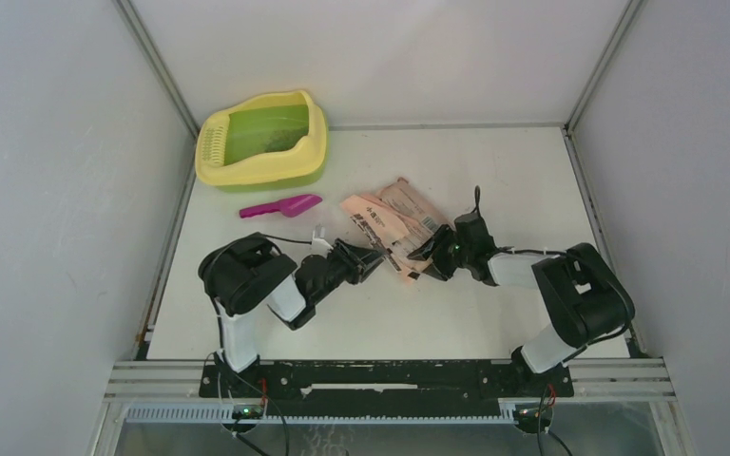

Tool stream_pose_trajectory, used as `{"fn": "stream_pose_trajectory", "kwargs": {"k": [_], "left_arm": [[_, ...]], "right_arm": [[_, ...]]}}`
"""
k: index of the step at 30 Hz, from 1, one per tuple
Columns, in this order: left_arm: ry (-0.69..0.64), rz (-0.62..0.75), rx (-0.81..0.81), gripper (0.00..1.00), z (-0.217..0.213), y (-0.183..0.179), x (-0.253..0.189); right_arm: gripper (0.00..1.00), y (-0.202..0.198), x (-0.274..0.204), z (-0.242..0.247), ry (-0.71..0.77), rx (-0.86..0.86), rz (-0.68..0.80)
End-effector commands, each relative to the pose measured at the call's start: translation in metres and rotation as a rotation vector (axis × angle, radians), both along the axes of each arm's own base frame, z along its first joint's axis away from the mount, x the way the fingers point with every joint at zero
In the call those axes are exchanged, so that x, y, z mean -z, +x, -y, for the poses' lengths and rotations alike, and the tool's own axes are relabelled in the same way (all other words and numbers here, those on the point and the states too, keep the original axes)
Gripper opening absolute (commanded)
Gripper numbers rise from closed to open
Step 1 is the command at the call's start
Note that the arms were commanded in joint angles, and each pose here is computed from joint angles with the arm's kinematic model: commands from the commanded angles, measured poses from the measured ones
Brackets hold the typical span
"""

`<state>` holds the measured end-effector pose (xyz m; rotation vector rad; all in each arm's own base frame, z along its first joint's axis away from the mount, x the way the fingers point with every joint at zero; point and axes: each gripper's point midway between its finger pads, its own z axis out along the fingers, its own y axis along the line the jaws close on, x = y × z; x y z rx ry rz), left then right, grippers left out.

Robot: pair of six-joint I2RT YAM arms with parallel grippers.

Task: Fill the litter box with clean litter
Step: Pick up the cat litter bag at the center of the board.

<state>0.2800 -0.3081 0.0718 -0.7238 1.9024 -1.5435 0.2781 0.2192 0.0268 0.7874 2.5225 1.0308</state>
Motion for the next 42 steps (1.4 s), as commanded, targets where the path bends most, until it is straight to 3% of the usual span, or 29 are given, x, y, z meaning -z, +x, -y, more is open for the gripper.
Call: {"fn": "stream_pose_trajectory", "kwargs": {"k": [1, 3, 5, 9, 12, 18, 26, 31, 42], "left_arm": [[-0.075, 0.130, 0.051, 0.40, 0.013, 0.006, -0.044], [-0.077, 0.135, 0.058, 0.40, 0.013, 0.004, -0.047], [-0.083, 0.145, 0.067, 0.40, 0.013, 0.002, -0.051], [-0.095, 0.160, 0.079, 0.40, 0.011, -0.001, -0.064], [-0.082, 0.165, 0.096, 0.40, 0.010, -0.006, -0.076], [-0.012, 0.225, 0.144, 0.41, 0.009, -0.016, -0.126], [0.165, 0.292, 0.082, 0.44, -0.023, -0.023, -0.177], [0.224, 0.289, 0.042, 0.46, -0.043, -0.027, -0.186], [0.293, 0.246, -0.019, 0.47, -0.075, -0.038, -0.160]], "right_arm": [[0.51, 0.013, -0.003, -0.011, 0.063, -0.011, 0.037], [0.34, 0.014, -0.007, -0.012, 0.078, -0.010, 0.051], [0.26, 0.015, -0.014, -0.012, 0.094, -0.010, 0.064], [0.12, 0.020, -0.033, -0.005, 0.125, -0.004, 0.097], [0.07, 0.023, -0.047, 0.005, 0.145, 0.001, 0.119], [0.03, 0.023, -0.079, 0.023, 0.271, -0.034, 0.143], [0.02, 0.024, -0.124, 0.035, 0.453, -0.039, 0.173], [0.01, 0.029, -0.157, 0.037, 0.580, 0.000, 0.198], [0.00, 0.057, -0.229, 0.066, 0.913, 0.125, 0.316]]}}
